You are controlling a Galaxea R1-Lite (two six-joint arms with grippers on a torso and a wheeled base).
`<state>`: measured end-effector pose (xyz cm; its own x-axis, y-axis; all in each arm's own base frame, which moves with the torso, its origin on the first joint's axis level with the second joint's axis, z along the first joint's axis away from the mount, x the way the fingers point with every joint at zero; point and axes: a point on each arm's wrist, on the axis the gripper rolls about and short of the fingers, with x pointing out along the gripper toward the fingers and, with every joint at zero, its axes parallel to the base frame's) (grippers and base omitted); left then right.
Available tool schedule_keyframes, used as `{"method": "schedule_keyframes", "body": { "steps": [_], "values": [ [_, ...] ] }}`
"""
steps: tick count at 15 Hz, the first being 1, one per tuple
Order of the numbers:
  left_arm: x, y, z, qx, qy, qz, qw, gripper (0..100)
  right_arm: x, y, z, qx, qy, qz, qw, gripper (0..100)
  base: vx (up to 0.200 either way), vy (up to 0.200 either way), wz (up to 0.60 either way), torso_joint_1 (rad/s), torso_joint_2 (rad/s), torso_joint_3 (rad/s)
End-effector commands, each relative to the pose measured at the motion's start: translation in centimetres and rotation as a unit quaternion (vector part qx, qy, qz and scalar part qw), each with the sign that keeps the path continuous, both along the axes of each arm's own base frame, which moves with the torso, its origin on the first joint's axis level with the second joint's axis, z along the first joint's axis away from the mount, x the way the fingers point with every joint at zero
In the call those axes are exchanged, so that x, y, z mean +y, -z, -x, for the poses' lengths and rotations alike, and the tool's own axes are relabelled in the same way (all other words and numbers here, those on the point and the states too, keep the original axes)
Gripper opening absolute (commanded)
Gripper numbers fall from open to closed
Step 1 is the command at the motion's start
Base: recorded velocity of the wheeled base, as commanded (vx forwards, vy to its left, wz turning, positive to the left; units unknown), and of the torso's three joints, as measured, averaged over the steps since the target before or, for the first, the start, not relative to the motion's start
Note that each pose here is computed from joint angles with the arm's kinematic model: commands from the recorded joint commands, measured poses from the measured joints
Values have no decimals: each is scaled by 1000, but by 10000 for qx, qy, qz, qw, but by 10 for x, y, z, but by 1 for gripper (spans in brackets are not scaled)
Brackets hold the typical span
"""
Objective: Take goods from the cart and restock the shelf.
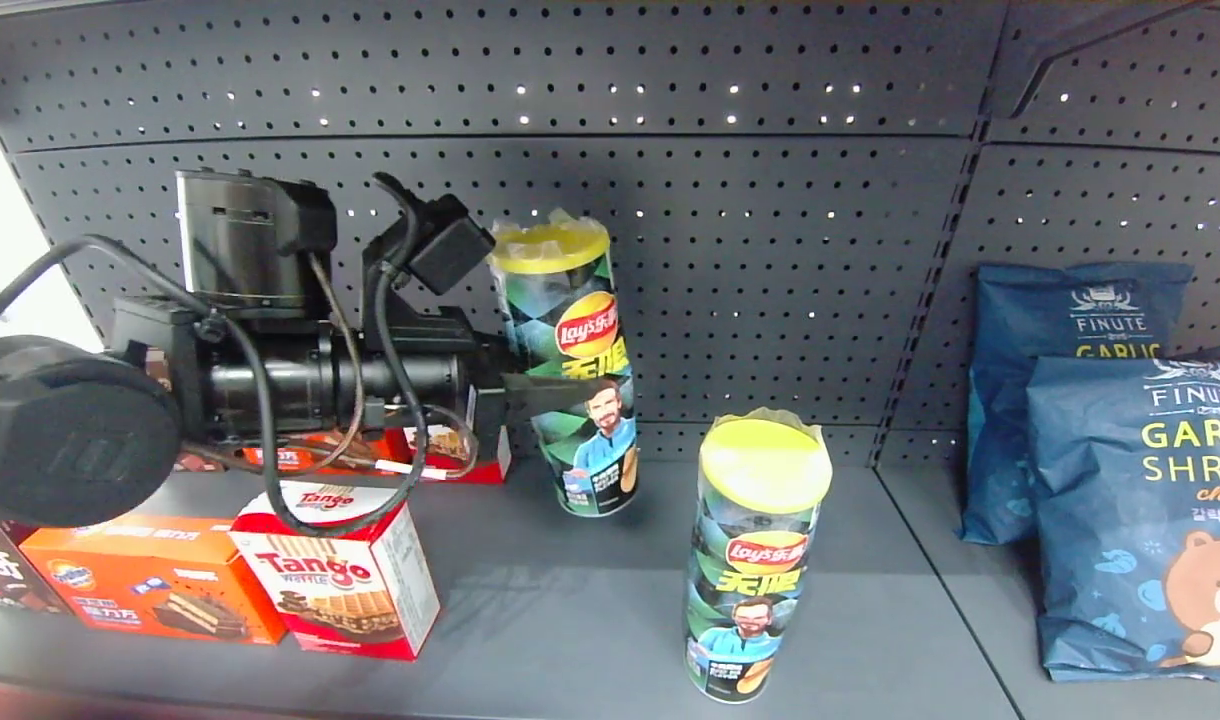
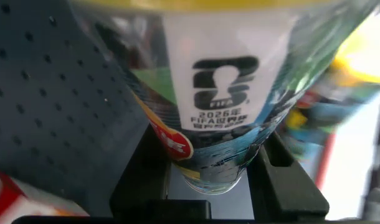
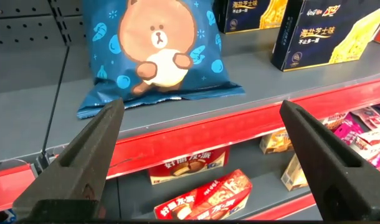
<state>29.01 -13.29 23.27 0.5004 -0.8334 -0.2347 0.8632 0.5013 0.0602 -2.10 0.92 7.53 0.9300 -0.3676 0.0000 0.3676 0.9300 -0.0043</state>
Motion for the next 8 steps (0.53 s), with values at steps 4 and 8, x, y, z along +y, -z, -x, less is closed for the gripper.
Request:
{"method": "schedule_keyframes", "body": {
  "steps": [4,8],
  "values": [
    [-18,23,-42,19,575,-274,9980,0,0,0,0,8,-3,-1,10000,100,0,0,0,0,0,0],
    [-26,35,-58,50,655,-403,9970,0,0,0,0,8,-3,-1,10000,100,0,0,0,0,0,0]
  ]
}}
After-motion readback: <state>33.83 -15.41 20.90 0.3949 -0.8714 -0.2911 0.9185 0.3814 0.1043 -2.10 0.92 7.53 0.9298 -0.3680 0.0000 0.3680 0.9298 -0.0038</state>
